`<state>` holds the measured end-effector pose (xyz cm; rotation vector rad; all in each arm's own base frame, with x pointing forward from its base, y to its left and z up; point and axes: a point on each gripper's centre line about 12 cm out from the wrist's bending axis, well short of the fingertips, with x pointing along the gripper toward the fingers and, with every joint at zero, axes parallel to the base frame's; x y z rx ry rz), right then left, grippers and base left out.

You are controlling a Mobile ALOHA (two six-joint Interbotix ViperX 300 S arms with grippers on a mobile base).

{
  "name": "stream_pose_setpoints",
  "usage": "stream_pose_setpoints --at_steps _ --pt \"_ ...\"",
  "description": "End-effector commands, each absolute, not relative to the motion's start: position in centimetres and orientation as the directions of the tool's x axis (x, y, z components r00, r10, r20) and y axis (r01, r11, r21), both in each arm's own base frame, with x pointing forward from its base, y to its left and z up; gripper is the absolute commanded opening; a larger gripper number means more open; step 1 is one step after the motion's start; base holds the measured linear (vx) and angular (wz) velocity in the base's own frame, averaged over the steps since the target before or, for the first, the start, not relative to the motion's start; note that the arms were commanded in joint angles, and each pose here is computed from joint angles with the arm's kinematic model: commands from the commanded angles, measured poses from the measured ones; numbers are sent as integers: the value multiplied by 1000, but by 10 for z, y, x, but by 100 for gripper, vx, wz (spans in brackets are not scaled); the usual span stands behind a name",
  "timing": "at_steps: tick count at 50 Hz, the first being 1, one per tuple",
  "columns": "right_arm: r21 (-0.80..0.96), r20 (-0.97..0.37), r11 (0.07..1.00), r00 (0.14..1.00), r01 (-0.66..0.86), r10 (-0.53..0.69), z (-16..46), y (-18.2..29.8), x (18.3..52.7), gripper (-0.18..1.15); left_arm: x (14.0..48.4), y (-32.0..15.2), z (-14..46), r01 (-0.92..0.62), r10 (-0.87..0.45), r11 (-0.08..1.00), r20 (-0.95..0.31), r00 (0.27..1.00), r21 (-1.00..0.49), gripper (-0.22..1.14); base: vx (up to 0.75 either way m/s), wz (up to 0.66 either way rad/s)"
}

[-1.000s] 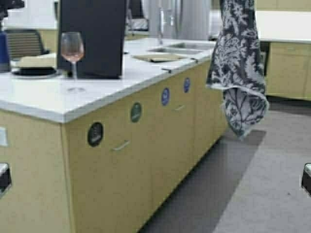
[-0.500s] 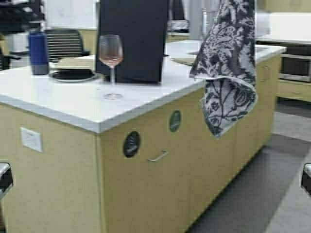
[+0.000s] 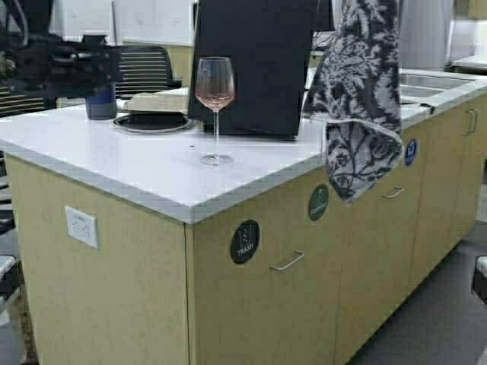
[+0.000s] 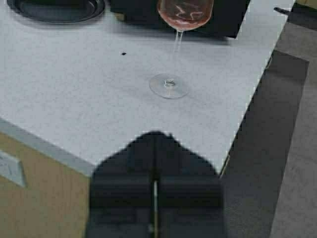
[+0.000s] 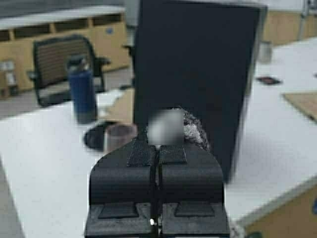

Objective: Get the cloth and wipe up the spill under the wine glass

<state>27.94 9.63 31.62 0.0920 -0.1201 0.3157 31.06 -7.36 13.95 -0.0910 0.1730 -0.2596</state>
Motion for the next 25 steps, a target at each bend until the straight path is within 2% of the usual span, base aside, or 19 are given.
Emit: stream_pose_setpoints --at_steps 1,10,25 --pt "69 181 946 936 -317 301 330 96 279 6 329 -90 142 333 -340 939 -91 936 -84 4 16 6" --pt "69 167 946 939 -316 302 326 97 281 6 346 -102 127 390 -393 918 -25 919 -71 15 17 2" --pt "64 112 948 946 -313 304 308 99 287 6 352 -108 72 421 -423 903 -9 906 -91 60 18 -3"
